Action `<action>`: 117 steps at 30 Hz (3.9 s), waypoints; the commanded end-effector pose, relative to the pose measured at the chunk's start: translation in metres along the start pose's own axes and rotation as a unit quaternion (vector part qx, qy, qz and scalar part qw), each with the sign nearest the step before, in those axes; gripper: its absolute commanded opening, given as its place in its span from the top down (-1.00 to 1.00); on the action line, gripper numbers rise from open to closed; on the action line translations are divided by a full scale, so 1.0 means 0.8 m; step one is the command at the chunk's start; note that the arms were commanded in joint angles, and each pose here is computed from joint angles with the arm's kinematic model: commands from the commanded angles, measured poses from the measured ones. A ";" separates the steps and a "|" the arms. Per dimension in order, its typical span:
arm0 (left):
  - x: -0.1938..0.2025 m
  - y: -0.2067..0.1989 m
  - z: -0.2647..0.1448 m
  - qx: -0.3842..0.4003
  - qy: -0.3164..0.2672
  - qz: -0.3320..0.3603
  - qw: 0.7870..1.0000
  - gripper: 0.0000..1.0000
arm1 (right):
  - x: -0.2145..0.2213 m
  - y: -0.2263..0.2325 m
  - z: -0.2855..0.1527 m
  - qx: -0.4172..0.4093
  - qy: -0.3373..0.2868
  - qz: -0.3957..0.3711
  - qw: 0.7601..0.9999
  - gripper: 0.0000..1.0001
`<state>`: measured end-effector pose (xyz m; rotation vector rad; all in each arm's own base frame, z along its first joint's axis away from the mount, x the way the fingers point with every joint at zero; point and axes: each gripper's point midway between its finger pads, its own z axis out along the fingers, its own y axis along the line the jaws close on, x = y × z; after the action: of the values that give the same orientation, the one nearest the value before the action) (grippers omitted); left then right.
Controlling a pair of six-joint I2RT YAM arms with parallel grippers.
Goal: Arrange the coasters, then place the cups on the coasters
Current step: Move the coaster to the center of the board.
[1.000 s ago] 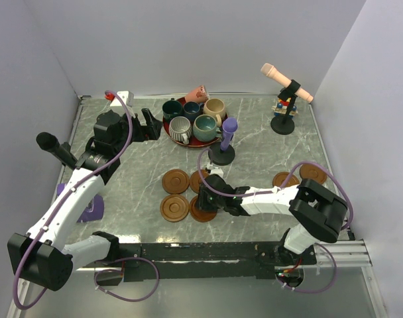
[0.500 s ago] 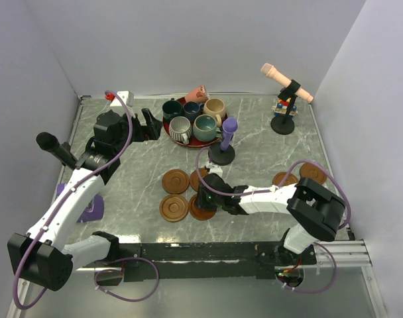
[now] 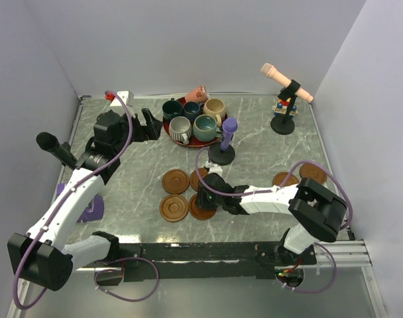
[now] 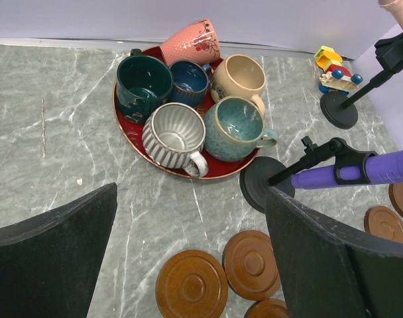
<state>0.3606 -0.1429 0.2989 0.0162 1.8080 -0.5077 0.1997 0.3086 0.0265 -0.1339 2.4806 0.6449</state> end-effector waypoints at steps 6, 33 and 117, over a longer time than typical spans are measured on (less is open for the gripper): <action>-0.013 -0.008 0.000 0.011 -0.018 -0.002 1.000 -0.93 | -0.042 0.048 -0.053 -0.078 -0.065 -0.037 0.994 0.17; -0.012 -0.013 -0.001 0.020 -0.016 0.003 1.000 -0.93 | -0.161 -0.321 -0.196 0.258 -0.221 0.177 0.924 -0.08; -0.004 -0.019 0.006 0.031 -0.002 0.001 1.000 -0.93 | -0.069 -0.153 -0.026 0.111 -0.033 0.149 0.982 0.26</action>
<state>0.3603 -0.1525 0.2920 0.0467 1.8296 -0.5373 0.2613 0.1696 0.0222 0.3250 2.5330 0.4043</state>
